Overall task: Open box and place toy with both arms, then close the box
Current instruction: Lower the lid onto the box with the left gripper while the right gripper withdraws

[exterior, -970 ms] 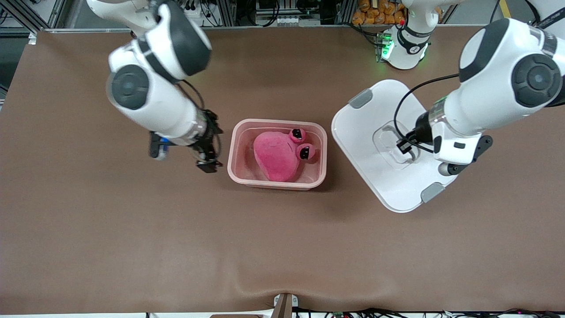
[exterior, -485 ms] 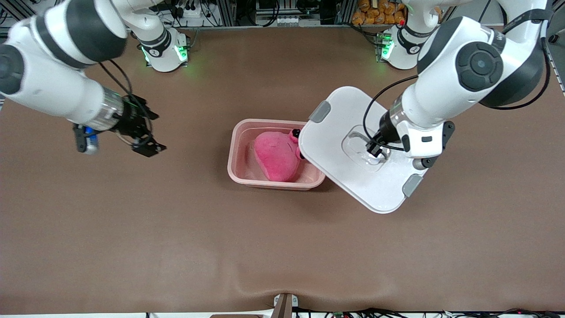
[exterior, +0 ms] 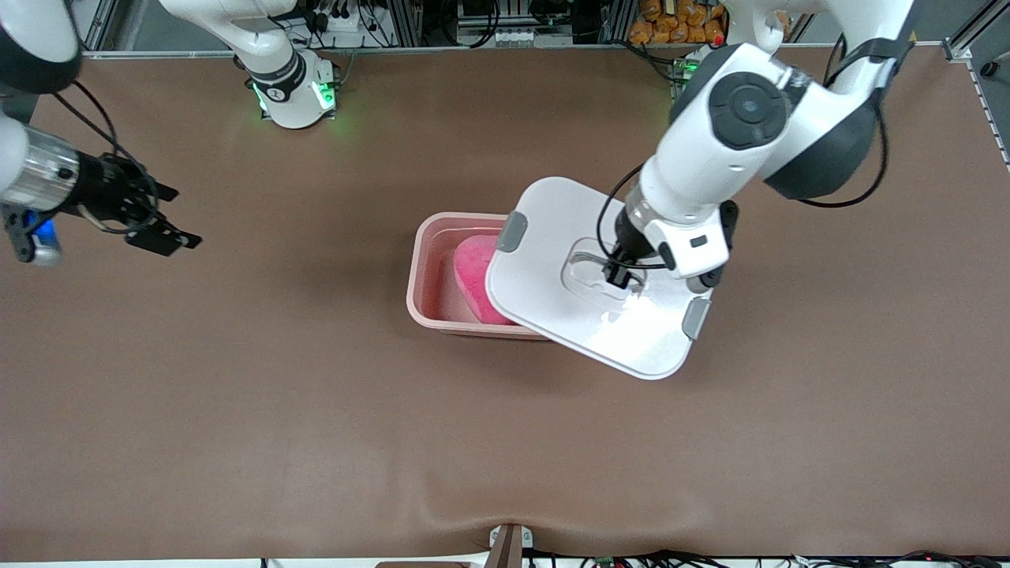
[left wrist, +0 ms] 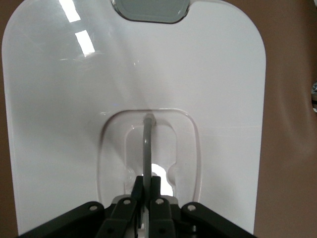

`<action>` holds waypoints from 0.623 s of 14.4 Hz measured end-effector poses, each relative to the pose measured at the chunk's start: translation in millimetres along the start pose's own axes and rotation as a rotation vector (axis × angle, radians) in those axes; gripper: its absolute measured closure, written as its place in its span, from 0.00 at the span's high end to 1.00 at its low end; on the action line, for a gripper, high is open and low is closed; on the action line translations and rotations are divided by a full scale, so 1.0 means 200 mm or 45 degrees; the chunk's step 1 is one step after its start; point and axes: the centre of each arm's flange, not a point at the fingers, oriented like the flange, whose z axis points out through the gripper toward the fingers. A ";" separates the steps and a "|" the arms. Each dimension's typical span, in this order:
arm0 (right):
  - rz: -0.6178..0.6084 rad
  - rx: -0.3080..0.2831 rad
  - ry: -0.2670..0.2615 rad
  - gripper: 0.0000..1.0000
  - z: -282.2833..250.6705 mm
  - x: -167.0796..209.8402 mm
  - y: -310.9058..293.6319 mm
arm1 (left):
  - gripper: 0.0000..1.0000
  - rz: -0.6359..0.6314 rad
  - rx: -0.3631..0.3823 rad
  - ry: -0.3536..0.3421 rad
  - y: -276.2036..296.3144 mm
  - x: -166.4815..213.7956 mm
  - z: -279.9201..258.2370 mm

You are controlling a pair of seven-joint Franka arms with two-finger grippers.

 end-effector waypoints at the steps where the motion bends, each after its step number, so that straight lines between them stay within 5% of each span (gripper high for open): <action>1: -0.052 0.011 0.001 1.00 -0.04 0.04 0.06 | 0.07 -0.035 -0.016 0.011 0.01 -0.07 0.04; 4: -0.195 0.027 0.014 1.00 -0.14 0.07 0.17 | 0.07 -0.129 -0.057 0.047 0.01 -0.27 0.18; 9: -0.618 -0.088 0.083 1.00 -0.30 -0.01 0.21 | 0.07 -0.175 -0.073 0.103 -0.02 -0.48 0.39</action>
